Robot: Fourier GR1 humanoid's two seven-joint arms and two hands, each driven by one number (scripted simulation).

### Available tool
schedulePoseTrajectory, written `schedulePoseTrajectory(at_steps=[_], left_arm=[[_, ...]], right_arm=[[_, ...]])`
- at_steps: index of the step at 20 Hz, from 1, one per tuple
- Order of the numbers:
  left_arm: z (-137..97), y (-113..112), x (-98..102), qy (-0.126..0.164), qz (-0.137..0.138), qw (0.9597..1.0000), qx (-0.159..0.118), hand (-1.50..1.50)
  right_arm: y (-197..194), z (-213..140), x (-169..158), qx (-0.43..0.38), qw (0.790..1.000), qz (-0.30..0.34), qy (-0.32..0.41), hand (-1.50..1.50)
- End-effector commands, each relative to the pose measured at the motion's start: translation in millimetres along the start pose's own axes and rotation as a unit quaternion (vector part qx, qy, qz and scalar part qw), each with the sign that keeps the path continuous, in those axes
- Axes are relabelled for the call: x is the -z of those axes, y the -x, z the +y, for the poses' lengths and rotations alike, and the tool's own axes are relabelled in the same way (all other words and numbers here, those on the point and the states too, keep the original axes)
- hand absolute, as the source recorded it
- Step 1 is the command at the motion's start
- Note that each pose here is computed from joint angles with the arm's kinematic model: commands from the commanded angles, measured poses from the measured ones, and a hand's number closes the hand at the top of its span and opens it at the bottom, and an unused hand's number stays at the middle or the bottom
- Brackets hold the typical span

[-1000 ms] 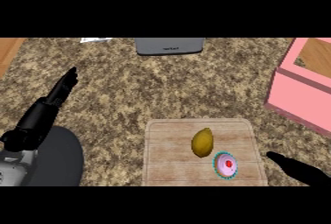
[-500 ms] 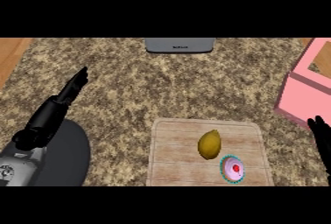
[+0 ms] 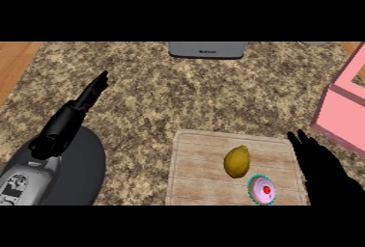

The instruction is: Pick the lemon from the cutting board and place it in the cardboard box

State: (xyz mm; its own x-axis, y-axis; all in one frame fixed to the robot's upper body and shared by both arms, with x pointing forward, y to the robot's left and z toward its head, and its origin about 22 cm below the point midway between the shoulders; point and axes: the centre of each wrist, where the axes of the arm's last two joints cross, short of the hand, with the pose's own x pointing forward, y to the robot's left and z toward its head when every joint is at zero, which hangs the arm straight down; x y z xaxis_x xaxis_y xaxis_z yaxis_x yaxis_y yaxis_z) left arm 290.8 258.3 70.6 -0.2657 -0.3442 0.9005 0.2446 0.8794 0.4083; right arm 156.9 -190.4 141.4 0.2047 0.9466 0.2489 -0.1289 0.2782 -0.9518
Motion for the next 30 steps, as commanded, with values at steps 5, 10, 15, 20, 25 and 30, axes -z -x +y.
schedulePoseTrajectory(at_steps=[5,10,15,20,25,30], left_arm=[[-5.1,-5.7,2.8,0.005,-0.009,0.9999,0.001,0.00],[-2.1,7.9,-6.1,-0.007,0.007,1.0000,0.000,0.00],[3.6,16.1,-0.9,-0.011,0.009,0.9998,-0.012,0.00],[10.4,2.3,7.6,-0.010,0.011,0.9999,-0.004,0.00],[14.3,14.1,-8.2,-0.019,0.011,0.9997,-0.007,0.00],[3.3,11.9,-5.2,-0.019,0.010,0.9998,0.000,0.00]], right_arm=[[-57.2,16.2,14.9,-0.043,0.994,0.081,-0.059,-1.50],[-78.9,24.3,18.8,-0.040,0.991,0.097,-0.077,-1.50],[-105.5,39.6,36.9,-0.060,0.989,0.107,-0.079,-1.50],[-118.0,49.5,48.4,-0.072,0.987,0.124,-0.065,-1.50],[-121.8,57.5,58.3,-0.090,0.984,0.135,-0.074,-1.50],[-114.9,75.7,79.4,-0.098,0.979,0.158,-0.087,-1.50]])
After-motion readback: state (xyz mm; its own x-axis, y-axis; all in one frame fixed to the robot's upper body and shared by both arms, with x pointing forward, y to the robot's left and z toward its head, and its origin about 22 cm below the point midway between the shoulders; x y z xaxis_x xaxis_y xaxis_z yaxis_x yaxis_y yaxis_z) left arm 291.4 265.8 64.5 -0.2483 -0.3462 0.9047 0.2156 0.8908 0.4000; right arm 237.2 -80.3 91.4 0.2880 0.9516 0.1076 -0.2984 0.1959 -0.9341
